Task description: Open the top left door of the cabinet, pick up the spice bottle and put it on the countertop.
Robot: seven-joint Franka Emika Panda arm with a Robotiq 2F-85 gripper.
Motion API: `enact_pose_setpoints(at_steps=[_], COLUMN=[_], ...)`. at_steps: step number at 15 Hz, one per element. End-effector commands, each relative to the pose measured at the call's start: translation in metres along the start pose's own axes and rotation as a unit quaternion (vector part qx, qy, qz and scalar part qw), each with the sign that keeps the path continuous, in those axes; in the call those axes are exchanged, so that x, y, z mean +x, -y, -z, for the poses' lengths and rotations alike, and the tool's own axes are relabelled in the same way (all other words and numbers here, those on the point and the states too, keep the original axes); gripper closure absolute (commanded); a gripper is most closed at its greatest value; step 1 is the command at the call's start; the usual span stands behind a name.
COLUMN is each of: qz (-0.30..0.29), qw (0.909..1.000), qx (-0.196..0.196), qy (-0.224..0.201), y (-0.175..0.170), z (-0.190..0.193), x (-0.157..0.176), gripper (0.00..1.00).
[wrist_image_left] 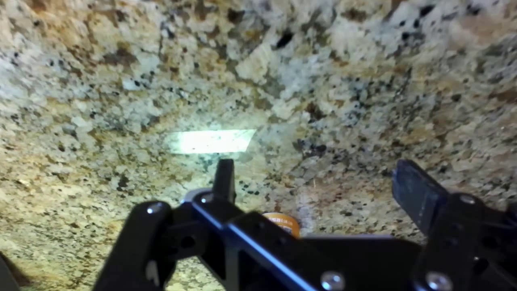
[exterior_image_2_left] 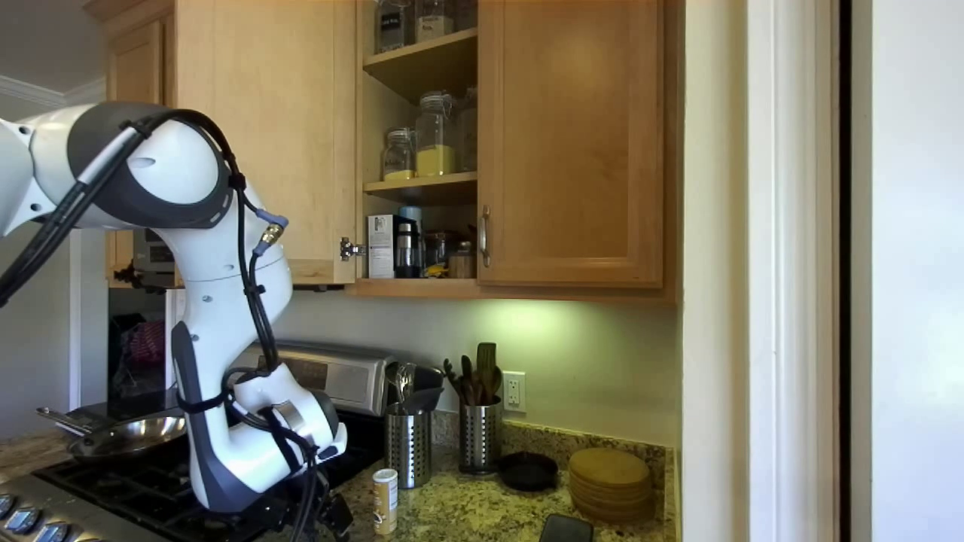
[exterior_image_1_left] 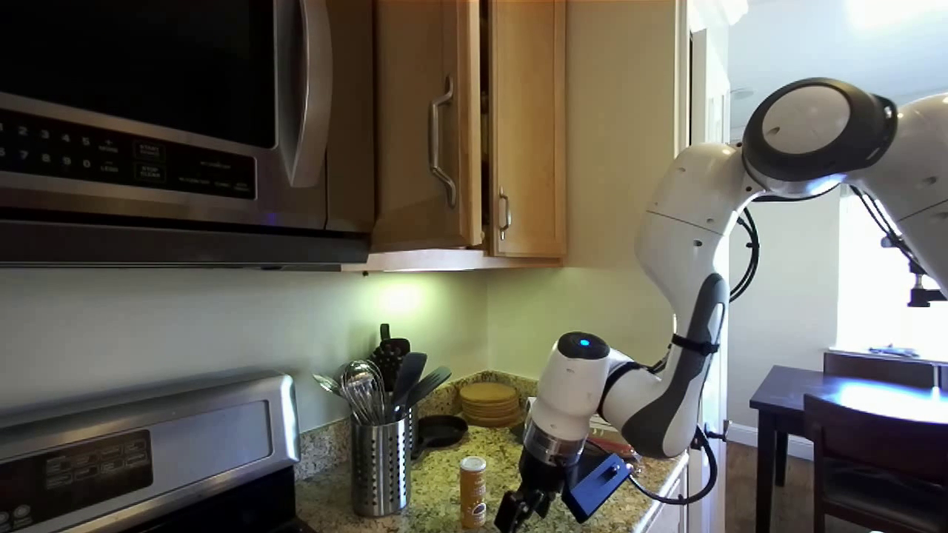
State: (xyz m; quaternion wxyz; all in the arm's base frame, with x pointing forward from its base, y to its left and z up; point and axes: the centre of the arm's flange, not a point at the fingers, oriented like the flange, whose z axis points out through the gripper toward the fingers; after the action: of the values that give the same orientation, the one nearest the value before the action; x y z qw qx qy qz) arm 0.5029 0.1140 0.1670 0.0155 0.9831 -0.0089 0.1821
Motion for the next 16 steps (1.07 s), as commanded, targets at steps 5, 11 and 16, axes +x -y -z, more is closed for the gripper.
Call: enact_pose_setpoints(at_steps=[5,11,16], qz=[0.061,0.073,0.072], qw=[0.9956,0.9922,0.9936], qx=[-0.024,-0.036,-0.024], qy=[0.067,0.094,0.084], y=[-0.001,-0.018,-0.047], z=[0.088,0.140,0.179], x=[0.054,0.102,0.130], gripper=[0.00,0.00,0.00])
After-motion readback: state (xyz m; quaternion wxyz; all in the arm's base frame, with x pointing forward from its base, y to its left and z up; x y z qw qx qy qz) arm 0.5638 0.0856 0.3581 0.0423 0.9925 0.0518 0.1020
